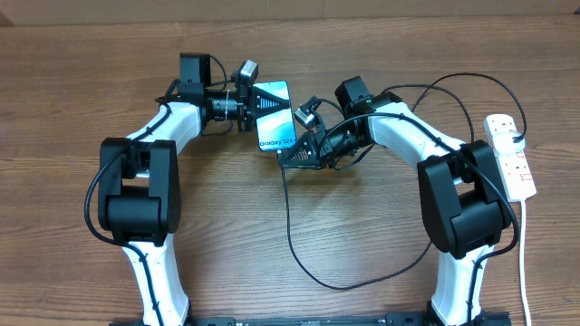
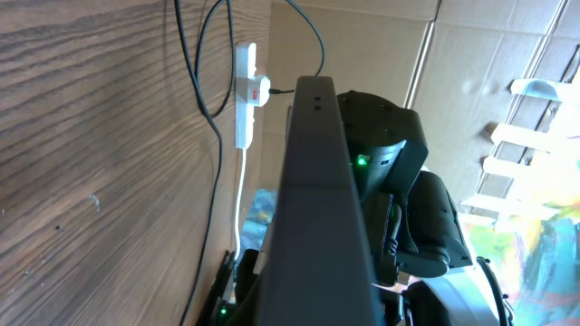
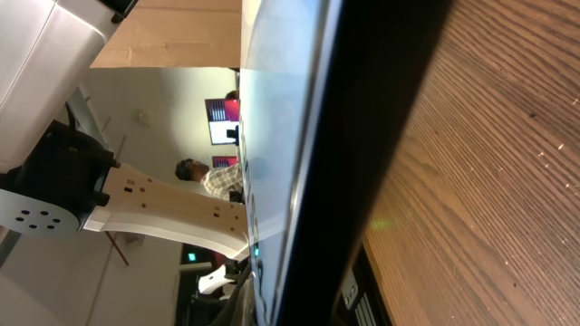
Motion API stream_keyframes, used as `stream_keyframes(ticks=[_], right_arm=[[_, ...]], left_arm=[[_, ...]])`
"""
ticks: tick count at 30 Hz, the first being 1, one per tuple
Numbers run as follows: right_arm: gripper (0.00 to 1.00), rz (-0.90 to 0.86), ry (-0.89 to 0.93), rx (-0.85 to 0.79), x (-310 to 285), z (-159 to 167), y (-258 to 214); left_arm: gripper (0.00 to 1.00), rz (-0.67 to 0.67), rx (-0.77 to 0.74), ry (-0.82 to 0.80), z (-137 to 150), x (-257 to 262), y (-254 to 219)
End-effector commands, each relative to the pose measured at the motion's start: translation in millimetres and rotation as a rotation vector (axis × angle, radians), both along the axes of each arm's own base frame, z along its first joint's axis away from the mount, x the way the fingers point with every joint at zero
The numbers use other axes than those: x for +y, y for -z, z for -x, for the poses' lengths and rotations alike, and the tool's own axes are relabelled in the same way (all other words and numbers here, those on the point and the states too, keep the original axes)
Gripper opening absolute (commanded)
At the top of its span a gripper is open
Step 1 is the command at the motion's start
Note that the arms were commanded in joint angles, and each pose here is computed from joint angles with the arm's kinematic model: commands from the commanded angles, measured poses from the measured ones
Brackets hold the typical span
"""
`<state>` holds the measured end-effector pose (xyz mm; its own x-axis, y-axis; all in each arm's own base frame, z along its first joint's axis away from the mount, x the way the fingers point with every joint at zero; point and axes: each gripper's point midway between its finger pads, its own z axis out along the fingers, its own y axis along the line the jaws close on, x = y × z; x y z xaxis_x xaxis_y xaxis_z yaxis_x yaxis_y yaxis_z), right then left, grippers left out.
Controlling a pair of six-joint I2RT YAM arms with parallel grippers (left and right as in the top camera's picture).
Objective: Plug charger to phone and switch on socket
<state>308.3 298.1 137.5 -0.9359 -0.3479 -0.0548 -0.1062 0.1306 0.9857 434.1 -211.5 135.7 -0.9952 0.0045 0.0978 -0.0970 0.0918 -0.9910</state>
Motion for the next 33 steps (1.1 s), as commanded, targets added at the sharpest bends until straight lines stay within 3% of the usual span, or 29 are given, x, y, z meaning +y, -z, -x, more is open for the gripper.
stream_keyframes(ticks=[1, 33], right_arm=[[0.04, -0.003, -0.001, -0.008, 1.4, -1.7, 1.2], [0.04, 0.009, -0.002, 0.030, 0.1, 2.1, 1.0]], left_arm=[[0.04, 0.072, -0.061, 0.099, 16.5, -17.2, -32.6], [0.04, 0.055, -0.075, 0.049, 2.4, -5.6, -33.9]])
